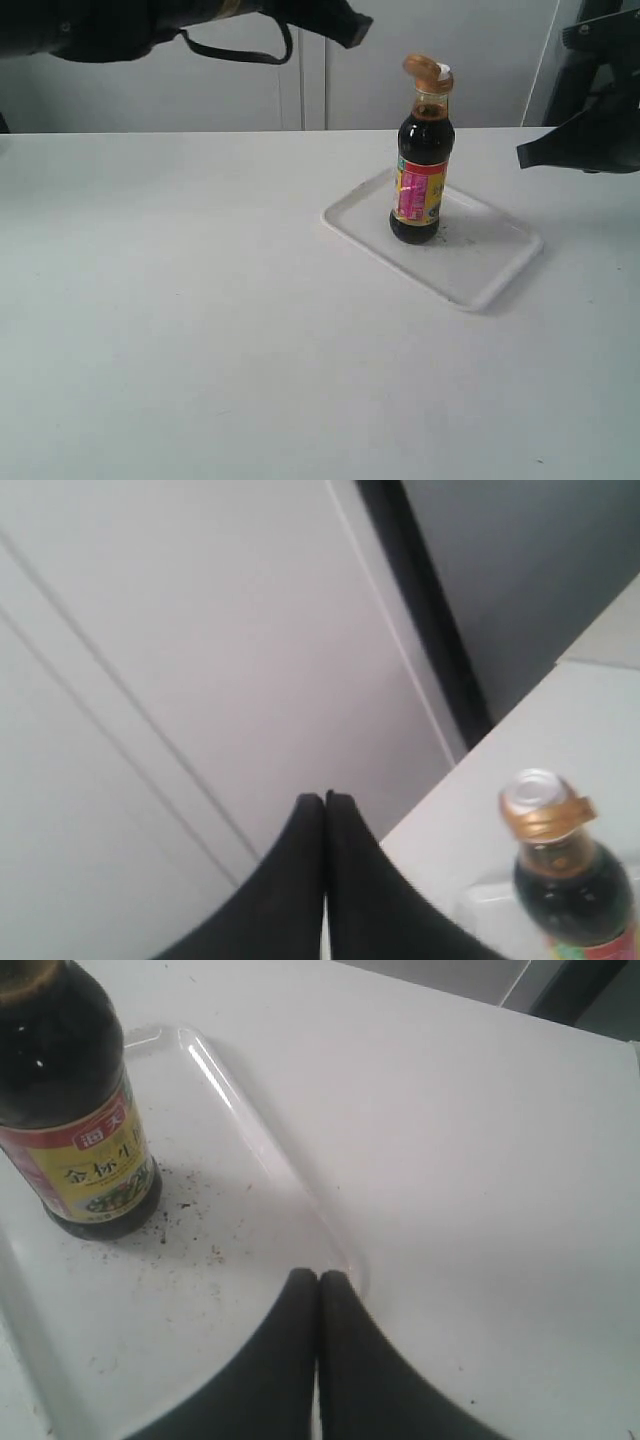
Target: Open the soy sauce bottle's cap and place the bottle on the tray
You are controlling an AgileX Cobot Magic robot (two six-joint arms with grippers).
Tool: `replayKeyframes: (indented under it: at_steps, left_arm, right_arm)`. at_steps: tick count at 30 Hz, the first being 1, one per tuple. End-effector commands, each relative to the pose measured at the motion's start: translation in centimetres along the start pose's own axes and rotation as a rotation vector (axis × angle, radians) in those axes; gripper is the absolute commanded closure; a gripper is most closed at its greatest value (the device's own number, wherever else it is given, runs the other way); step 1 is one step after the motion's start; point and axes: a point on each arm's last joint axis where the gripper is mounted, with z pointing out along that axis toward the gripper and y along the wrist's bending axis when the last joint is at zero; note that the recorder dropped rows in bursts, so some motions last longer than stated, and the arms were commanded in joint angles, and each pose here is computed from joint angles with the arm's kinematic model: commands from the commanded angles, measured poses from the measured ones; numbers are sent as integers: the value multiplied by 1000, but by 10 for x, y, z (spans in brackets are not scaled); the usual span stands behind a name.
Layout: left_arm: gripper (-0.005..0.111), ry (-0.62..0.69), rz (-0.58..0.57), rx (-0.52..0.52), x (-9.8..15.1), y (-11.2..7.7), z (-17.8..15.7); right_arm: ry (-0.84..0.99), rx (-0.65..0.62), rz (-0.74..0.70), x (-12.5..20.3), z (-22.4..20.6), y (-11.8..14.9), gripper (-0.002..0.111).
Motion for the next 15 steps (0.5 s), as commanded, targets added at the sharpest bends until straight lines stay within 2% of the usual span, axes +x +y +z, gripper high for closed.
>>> replayKeyframes:
  at_steps: [1, 7, 9, 12, 15]
  left_arm:
    - [107, 54, 68, -155, 4, 17, -19]
    - [107, 228, 217, -425, 24, 39, -38]
    - [107, 350, 240, -492, 33, 46, -44]
    - [107, 536, 243, -512, 49, 52, -51]
    - [107, 705, 157, -465, 70, 61, -57]
  right_arm:
    - [8, 2, 7, 2, 0, -1, 108]
    - [12, 1, 7, 3, 0, -1, 108]
    - [12, 1, 7, 3, 0, -1, 108]
    - [12, 1, 7, 3, 0, -1, 108]
    - [12, 1, 7, 3, 0, -1, 108]
